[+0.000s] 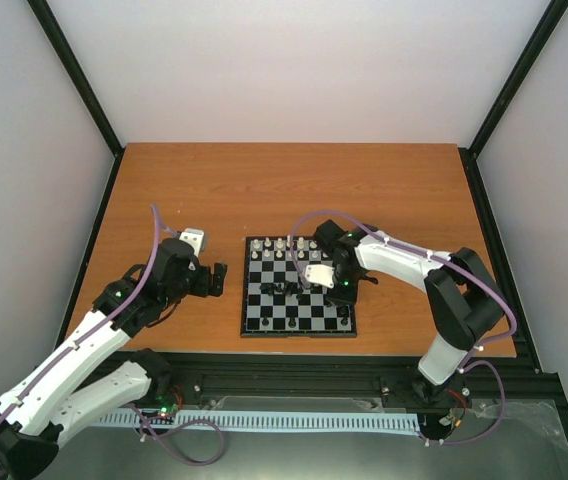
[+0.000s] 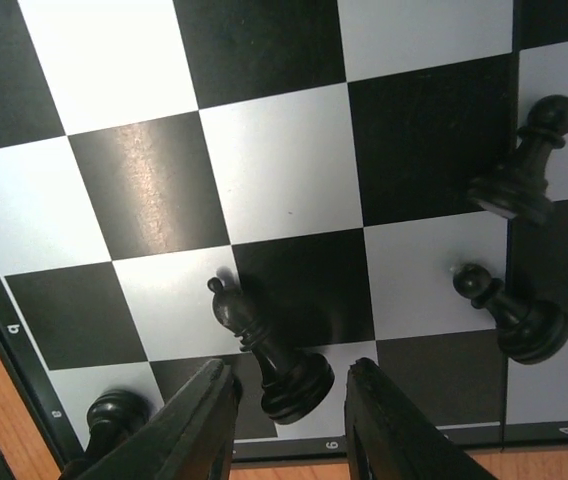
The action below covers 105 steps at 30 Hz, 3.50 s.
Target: Set up the chess pieces on the board
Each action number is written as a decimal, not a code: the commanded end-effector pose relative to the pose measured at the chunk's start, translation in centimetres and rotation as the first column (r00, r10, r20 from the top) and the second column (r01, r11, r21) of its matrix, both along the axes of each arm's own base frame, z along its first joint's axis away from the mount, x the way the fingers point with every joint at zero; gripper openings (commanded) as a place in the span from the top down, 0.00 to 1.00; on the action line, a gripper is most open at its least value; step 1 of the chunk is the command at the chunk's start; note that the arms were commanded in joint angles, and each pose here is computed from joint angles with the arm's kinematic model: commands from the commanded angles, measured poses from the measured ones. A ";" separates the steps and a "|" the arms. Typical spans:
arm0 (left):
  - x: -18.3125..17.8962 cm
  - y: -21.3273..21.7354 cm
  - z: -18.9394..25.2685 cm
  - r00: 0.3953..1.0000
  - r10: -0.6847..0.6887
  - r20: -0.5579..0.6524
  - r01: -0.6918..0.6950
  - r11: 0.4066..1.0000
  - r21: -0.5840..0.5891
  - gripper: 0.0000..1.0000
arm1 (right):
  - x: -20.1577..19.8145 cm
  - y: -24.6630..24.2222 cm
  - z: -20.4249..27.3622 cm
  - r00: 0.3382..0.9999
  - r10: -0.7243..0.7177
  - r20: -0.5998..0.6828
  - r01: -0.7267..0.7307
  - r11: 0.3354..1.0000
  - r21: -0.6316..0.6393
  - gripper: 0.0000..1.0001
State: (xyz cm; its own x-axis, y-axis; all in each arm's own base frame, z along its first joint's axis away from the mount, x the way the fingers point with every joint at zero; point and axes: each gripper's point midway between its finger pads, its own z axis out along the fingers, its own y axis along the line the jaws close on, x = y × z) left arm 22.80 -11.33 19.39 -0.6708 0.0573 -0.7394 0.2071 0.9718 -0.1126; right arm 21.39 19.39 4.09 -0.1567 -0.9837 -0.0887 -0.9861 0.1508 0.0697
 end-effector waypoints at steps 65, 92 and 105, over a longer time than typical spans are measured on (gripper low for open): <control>0.4 -0.5 0.8 0.999 -0.021 0.025 0.021 1.000 -0.017 0.00 | 2.1 1.2 -0.4 0.911 0.325 0.254 -0.344 0.938 0.036 0.58; 0.4 -0.6 0.9 0.999 -0.025 0.028 0.026 0.999 -0.021 0.00 | -0.3 -0.1 -2.1 0.939 0.327 0.103 -0.330 0.944 0.011 0.63; 0.4 -0.7 0.9 0.999 -0.031 0.025 0.031 0.999 -0.023 0.00 | -0.7 -0.2 -2.8 0.934 0.347 0.087 -0.348 0.937 0.000 0.58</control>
